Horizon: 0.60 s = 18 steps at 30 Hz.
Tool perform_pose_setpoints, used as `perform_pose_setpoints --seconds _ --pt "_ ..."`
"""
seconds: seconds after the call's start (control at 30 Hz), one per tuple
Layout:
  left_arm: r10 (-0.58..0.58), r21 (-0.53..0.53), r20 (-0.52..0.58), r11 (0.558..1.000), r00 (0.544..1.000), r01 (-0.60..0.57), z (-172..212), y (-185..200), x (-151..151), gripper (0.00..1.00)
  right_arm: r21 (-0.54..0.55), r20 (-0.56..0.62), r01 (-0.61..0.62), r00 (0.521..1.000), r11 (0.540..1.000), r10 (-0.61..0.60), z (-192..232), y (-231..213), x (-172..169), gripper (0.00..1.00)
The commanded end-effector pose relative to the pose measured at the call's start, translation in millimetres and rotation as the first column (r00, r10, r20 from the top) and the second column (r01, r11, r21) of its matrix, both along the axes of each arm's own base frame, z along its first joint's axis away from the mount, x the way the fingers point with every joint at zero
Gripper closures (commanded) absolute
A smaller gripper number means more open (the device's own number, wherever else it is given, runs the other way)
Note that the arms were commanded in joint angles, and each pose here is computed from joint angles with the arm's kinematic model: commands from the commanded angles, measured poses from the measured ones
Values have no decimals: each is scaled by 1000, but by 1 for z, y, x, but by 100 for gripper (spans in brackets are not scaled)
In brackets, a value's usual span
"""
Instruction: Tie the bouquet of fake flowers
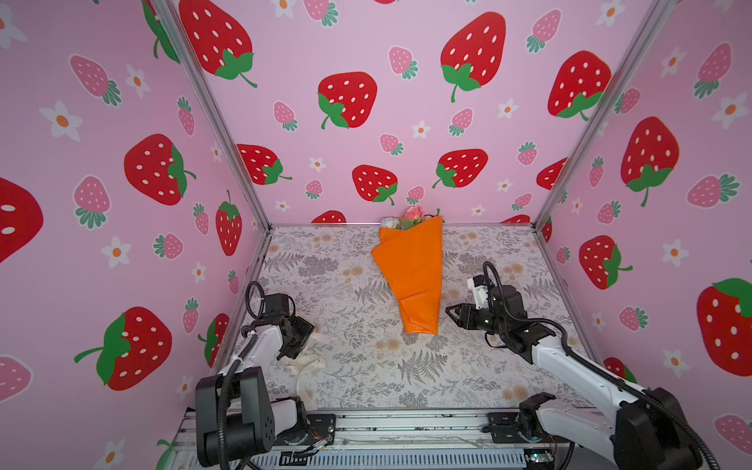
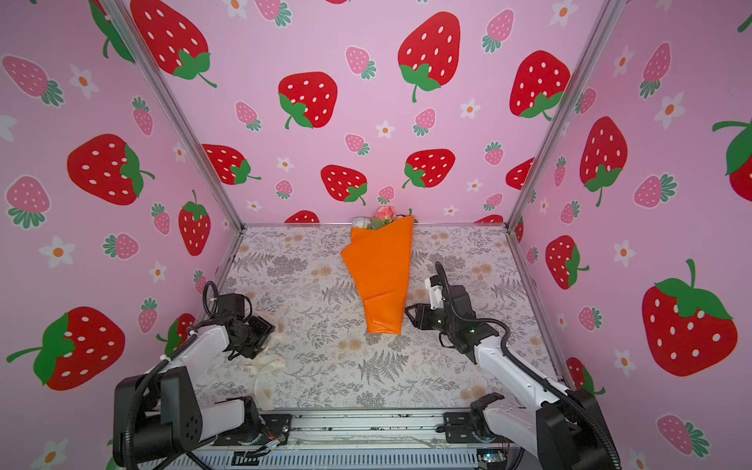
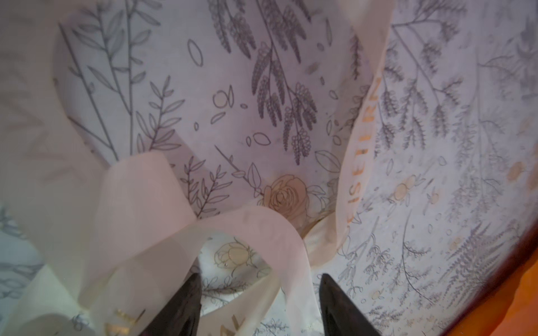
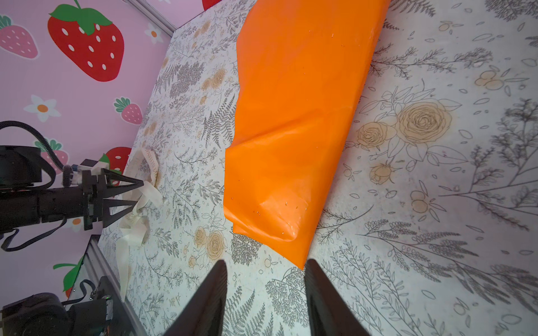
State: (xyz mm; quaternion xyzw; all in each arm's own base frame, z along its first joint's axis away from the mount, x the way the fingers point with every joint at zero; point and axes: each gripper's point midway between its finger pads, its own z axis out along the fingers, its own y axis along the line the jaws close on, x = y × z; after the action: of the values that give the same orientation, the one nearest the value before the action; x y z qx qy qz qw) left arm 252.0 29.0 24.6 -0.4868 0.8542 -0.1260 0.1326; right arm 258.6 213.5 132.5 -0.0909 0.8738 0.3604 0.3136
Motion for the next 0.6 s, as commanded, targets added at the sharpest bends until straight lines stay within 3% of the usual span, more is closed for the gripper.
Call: perform_pose_setpoints --seconds 0.0,0.13,0.27,0.47,0.57 --pt "28 17 57 999 998 -29 9 11 22 39 10 -11 -2 1000 1000 2 5 4 1 53" --pt "16 14 37 1000 999 -17 -4 14 26 44 15 -22 9 1000 1000 -9 3 4 2 53" --pt "-50 -33 47 998 998 51 -8 6 34 71 10 -17 12 1000 1000 -12 5 4 4 53" --pt "-98 -95 172 989 980 116 25 -12 42 100 13 3 15 1000 1000 -15 17 6 9 53" --pt "-107 -139 275 979 956 150 57 -28 45 100 29 26 10 1000 1000 -11 28 9 11 53"
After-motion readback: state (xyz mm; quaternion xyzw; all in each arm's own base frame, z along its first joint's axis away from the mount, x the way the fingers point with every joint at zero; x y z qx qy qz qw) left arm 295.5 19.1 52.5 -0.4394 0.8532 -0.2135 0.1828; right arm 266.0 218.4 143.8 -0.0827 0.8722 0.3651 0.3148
